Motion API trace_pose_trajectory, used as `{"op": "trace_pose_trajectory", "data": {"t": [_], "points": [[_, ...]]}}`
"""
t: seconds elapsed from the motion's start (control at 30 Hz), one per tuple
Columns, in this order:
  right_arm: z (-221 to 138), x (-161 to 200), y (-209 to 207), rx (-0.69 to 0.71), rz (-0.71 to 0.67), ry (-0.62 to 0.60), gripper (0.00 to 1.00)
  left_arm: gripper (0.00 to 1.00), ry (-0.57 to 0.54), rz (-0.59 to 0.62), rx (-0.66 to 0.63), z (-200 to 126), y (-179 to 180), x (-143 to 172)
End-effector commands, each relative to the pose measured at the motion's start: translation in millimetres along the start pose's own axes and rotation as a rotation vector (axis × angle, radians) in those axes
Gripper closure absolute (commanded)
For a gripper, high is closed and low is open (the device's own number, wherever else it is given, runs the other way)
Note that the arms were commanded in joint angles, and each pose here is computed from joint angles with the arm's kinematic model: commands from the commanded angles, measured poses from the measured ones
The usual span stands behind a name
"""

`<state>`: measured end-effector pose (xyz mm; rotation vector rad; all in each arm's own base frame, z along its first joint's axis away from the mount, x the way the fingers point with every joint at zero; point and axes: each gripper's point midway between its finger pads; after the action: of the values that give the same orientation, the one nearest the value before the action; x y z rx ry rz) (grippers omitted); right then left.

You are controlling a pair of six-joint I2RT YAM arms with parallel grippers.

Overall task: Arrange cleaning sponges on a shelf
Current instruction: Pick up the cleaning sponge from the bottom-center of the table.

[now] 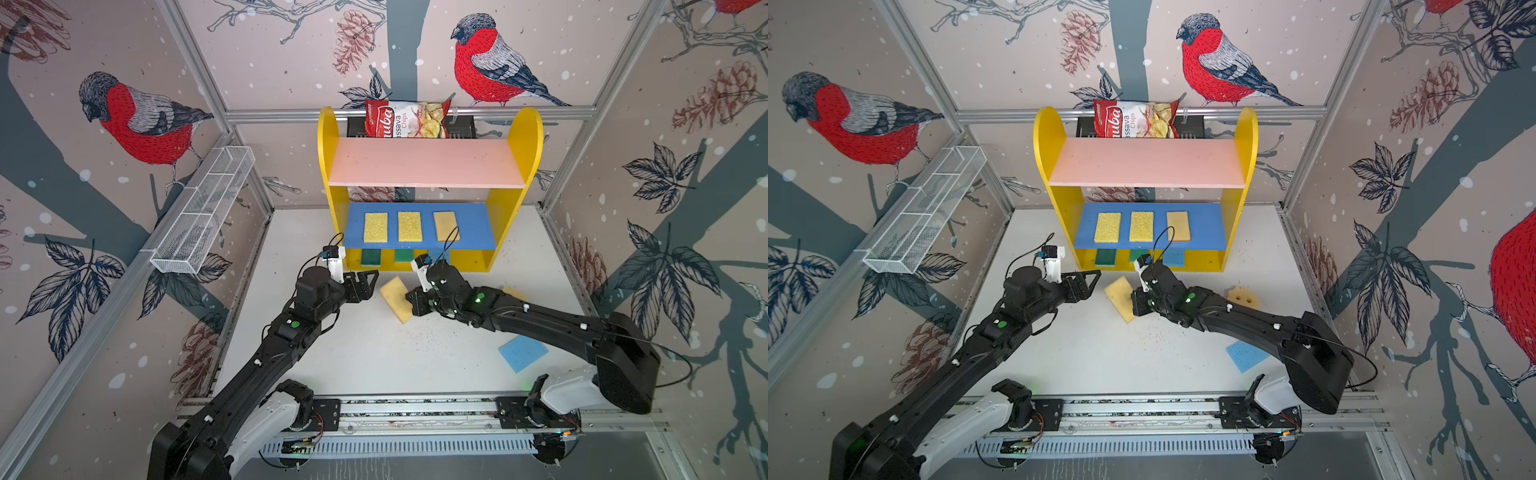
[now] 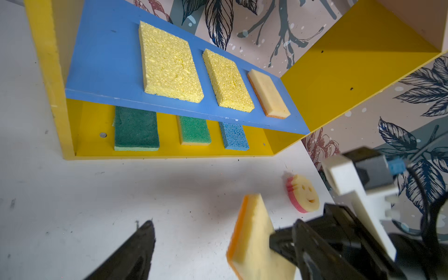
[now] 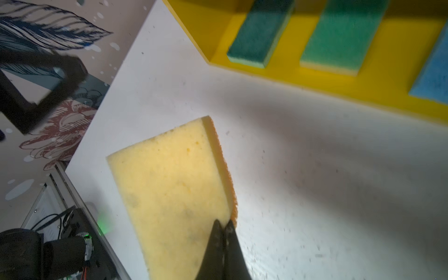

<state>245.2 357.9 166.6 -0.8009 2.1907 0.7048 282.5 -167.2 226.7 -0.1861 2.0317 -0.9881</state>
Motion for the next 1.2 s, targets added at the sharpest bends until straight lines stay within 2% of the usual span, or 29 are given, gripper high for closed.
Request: {"op": "trace_pose_trajectory", "data": {"t": [0.0, 0.17, 0.33, 0.47, 0.53, 0.67, 0.73, 0.77, 0.8, 0.87, 0.9, 0.97, 1.17], "points": [[-2, -38, 16, -0.049, -0.086, -0.076, 0.99, 0.1, 0.016, -0.013, 0.033, -9, -5, 6], [-15, -91, 36, -0.1, -0.134, -0.197, 0.98, 0.08, 0.003, -0.02, 0.071, -17, -15, 3], [-24, -115, 61, -0.193, -0.159, -0.264, 0.98, 0.07, -0.056, -0.018, 0.129, -24, -32, -13], [-27, -117, 71, -0.231, -0.17, -0.271, 0.98, 0.17, -0.099, -0.014, 0.201, -31, -52, -27], [-31, -116, 75, -0.254, -0.174, -0.275, 0.98, 0.28, -0.117, -0.011, 0.224, -33, -58, -33], [-41, -117, 74, -0.262, -0.162, -0.301, 0.97, 0.8, -0.14, -0.017, 0.239, -36, -65, -40], [-47, -117, 72, -0.273, -0.145, -0.314, 0.96, 0.89, -0.141, -0.015, 0.25, -37, -69, -42], [-49, -118, 70, -0.285, -0.132, -0.322, 0.91, 0.94, -0.142, -0.012, 0.257, -39, -71, -43], [-51, -118, 68, -0.3, -0.117, -0.326, 0.8, 0.96, -0.141, -0.011, 0.261, -40, -73, -44], [-57, -119, 61, -0.354, -0.074, -0.341, 0.41, 0.98, -0.145, -0.002, 0.276, -43, -78, -46], [-59, -119, 56, -0.38, -0.049, -0.344, 0.35, 0.99, -0.145, 0.003, 0.286, -45, -81, -47], [-66, -119, 50, -0.455, 0.0, -0.364, 0.28, 0.99, -0.149, 0.011, 0.304, -49, -87, -49], [-80, -113, 54, -0.554, -0.003, -0.375, 0.26, 0.98, -0.141, 0.032, 0.335, -55, -97, -50]]}}
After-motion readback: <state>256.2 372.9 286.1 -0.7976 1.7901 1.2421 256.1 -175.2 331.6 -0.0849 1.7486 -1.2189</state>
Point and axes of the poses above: each gripper's point midway between its finger pads, its own z axis out along the fingers, its own y axis along the line the jaws close on, x = y × z, and after that the axes turned 12 degrees about -z, right-handed
